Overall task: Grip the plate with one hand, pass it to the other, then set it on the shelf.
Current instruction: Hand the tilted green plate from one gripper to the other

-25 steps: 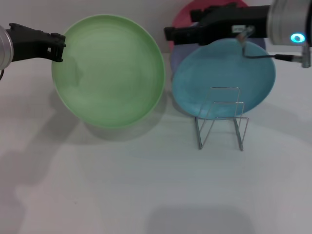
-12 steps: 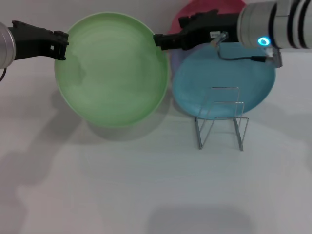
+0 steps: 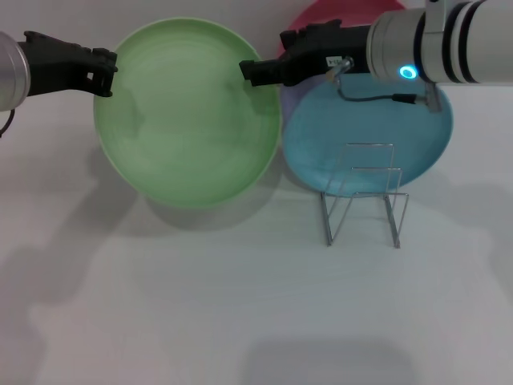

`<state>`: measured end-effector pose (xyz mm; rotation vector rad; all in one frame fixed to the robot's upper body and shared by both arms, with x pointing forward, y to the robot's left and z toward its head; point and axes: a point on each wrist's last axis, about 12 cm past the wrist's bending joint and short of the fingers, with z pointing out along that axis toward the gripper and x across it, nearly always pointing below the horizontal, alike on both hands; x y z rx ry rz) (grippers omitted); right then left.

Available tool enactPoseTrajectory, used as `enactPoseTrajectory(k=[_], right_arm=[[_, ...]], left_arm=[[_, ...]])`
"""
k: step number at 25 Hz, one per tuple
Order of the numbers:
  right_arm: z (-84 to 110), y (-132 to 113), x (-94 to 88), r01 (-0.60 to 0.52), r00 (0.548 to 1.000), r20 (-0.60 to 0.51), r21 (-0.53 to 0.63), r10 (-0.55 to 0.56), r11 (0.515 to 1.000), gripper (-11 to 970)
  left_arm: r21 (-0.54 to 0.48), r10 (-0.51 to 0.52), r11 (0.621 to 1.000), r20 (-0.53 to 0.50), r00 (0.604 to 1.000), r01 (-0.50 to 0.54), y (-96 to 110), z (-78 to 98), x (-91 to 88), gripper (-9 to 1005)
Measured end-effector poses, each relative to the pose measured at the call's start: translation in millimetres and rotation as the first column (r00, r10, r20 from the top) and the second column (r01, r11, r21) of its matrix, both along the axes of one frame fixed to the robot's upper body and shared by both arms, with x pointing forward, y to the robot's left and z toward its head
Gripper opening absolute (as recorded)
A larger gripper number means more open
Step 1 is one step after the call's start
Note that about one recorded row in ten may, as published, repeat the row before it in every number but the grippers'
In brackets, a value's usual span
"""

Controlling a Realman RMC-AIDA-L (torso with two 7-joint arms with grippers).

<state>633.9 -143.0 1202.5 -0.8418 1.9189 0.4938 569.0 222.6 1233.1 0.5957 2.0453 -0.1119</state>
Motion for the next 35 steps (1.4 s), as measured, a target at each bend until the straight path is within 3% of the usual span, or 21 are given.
enactPoseTrajectory(k=[30,35], right_arm=[[-9.2,24,10.7,-0.019,1.0,0.001,-0.028,0.019,0.999,824],[-8.0,25,10.5,-0.021,1.0,0.006,-0.026,0.022,0.999,617]], left_arm=[[-0.005,-0.007,1.0,0.003,1.0,0.007,-3,0.9,-1.8,111],[-0.005,-0.008,1.0,0.004,1.0,0.008,-3,0.6,-2.0,114]])
